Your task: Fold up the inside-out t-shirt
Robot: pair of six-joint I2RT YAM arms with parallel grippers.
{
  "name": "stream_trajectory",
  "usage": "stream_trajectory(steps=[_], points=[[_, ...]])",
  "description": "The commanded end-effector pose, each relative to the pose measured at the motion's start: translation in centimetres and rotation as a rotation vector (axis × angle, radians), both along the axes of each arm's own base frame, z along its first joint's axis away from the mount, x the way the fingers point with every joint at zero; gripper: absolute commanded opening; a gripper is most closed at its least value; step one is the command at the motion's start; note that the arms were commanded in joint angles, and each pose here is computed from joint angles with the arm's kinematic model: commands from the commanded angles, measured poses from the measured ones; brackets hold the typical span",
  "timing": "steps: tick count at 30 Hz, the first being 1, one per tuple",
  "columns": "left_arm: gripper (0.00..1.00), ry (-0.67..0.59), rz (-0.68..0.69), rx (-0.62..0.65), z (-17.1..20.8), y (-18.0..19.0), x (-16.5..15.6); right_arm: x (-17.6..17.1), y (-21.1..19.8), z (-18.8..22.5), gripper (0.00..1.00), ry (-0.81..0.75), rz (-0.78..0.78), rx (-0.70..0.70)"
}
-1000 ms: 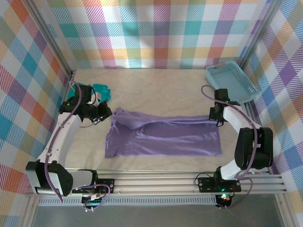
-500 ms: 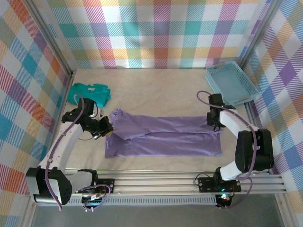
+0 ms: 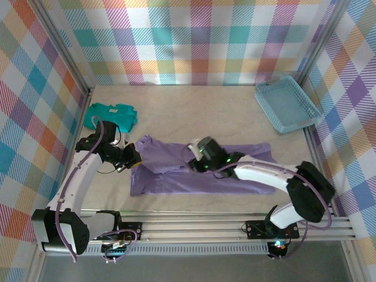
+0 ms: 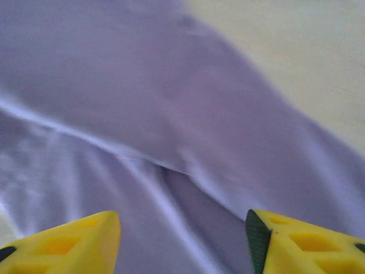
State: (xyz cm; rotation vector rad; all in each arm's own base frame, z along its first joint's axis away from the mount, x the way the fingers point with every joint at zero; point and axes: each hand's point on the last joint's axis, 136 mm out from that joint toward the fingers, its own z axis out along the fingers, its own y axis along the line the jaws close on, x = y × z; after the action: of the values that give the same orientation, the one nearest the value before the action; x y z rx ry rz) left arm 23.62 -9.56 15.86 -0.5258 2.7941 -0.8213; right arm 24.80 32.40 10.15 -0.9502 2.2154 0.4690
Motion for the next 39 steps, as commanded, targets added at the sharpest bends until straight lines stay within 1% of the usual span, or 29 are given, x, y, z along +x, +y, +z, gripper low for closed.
stream_trajectory(steps=[1,3,6,7,12,17,19,24,27,31,36,39], points=[[0.00,-0.013,0.009,-0.025,0.9,0.0,0.0,-0.1,5.7,1.9,0.71,-0.160,0.042,0.091],[0.00,-0.014,0.006,-0.027,0.9,-0.1,-0.1,-0.5,8.2,1.9,0.81,-0.240,0.055,0.082],[0.00,-0.016,0.001,-0.022,0.8,0.0,-0.1,-0.7,10.6,1.7,0.90,-0.360,0.051,0.026],[0.00,-0.016,0.002,-0.019,0.7,0.0,0.0,-0.4,10.9,1.7,0.92,-0.394,0.028,0.010],[0.00,-0.019,0.001,-0.022,0.5,0.0,0.1,0.6,12.9,1.8,1.00,-0.519,-0.045,-0.013],[0.00,-0.023,0.002,-0.018,0.4,0.1,0.1,2.8,12.4,1.6,1.00,-0.614,-0.209,-0.099],[0.00,-0.018,0.003,-0.017,0.3,0.1,0.0,3.1,11.6,2.0,0.98,-0.636,-0.250,-0.123],[0.00,-0.019,0.008,-0.007,0.1,0.3,0.1,2.9,8.8,2.8,0.85,-0.650,-0.291,-0.183],[0.00,-0.019,0.010,0.005,-0.1,0.4,0.1,2.6,7.4,3.4,0.78,-0.648,-0.294,-0.213],[0.00,-0.012,0.006,0.015,-0.4,0.6,0.0,2.0,5.9,3.6,0.71,-0.622,-0.288,-0.249],[0.00,0.006,0.003,0.030,-1.2,0.8,-0.3,0.7,5.3,2.3,0.53,-0.547,-0.199,-0.283],[0.00,0.019,0.008,0.048,-1.9,1.1,-0.8,-0.8,5.1,0.8,0.44,-0.459,-0.117,-0.293]])
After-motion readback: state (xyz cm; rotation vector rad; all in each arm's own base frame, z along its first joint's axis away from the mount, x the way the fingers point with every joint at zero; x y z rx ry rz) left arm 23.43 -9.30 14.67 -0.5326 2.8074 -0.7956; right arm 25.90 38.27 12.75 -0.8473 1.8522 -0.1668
